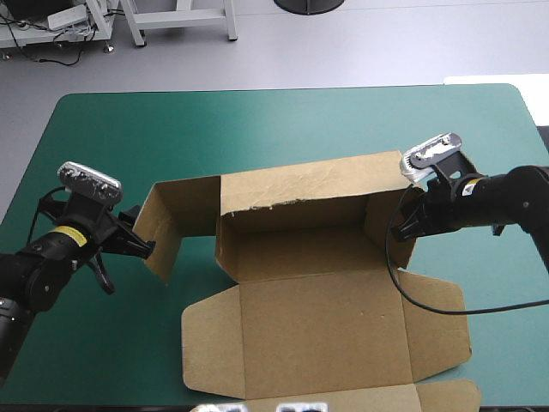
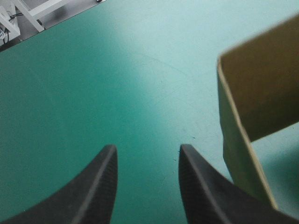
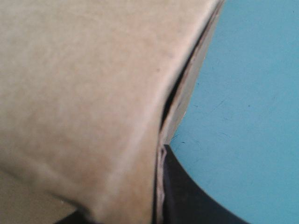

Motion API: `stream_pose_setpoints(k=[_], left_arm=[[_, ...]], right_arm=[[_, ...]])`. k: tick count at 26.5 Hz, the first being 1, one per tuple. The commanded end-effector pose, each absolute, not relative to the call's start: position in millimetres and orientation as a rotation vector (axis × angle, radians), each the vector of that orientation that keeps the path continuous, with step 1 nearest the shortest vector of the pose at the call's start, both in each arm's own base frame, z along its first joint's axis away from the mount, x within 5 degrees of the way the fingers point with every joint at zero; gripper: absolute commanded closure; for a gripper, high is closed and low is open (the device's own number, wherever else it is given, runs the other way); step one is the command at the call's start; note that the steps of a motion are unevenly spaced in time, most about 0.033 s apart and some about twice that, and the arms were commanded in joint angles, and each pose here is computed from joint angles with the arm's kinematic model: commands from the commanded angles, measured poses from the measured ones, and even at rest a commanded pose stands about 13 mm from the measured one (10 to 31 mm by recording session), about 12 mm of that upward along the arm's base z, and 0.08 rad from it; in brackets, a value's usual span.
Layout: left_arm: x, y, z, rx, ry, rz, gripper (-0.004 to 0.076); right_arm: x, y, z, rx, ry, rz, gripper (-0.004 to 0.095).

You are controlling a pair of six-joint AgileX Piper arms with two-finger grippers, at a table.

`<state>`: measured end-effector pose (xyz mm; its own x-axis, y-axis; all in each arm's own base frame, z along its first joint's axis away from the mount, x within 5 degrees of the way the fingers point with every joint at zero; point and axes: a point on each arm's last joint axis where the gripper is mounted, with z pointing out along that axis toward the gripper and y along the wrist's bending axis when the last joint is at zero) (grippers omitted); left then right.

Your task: Fold the box

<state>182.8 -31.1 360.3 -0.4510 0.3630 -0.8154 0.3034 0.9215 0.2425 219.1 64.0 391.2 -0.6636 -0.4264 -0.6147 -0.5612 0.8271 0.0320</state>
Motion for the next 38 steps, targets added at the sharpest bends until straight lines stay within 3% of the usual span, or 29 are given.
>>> stream_pose_setpoints(k=[1, 12, 29, 31, 35, 38], left_arm=[[169.1, -27.6, 370.6, 0.425, 1.925, 0.084, 0.0419], [134.3, -8.7, 381.8, 0.335, 1.871, 0.233, 0.0421], [133.7, -10.3, 383.2, 0.32, 1.852, 0.201, 0.0423], [133.7, -10.4, 383.3, 0.32, 1.85, 0.201, 0.0423], [133.6, -10.3, 383.0, 0.319, 1.854, 0.2, 0.0423], [133.6, -10.3, 383.0, 0.319, 1.854, 0.2, 0.0423]], right_arm=[[228.4, 62.7, 399.2, -0.746, 2.464, 0.288, 0.0933], [317.2, 77.9, 361.3, -0.727, 2.608, 0.338, 0.0933], [390.9, 91.1, 310.7, -0.754, 2.689, 0.372, 0.0923], [392.4, 92.7, 315.6, -0.803, 2.646, 0.378, 0.0822], [397.2, 95.0, 346.3, -0.742, 2.557, 0.386, 0.0435], [398.5, 95.2, 360.1, -0.703, 2.523, 0.384, 0.0403]])
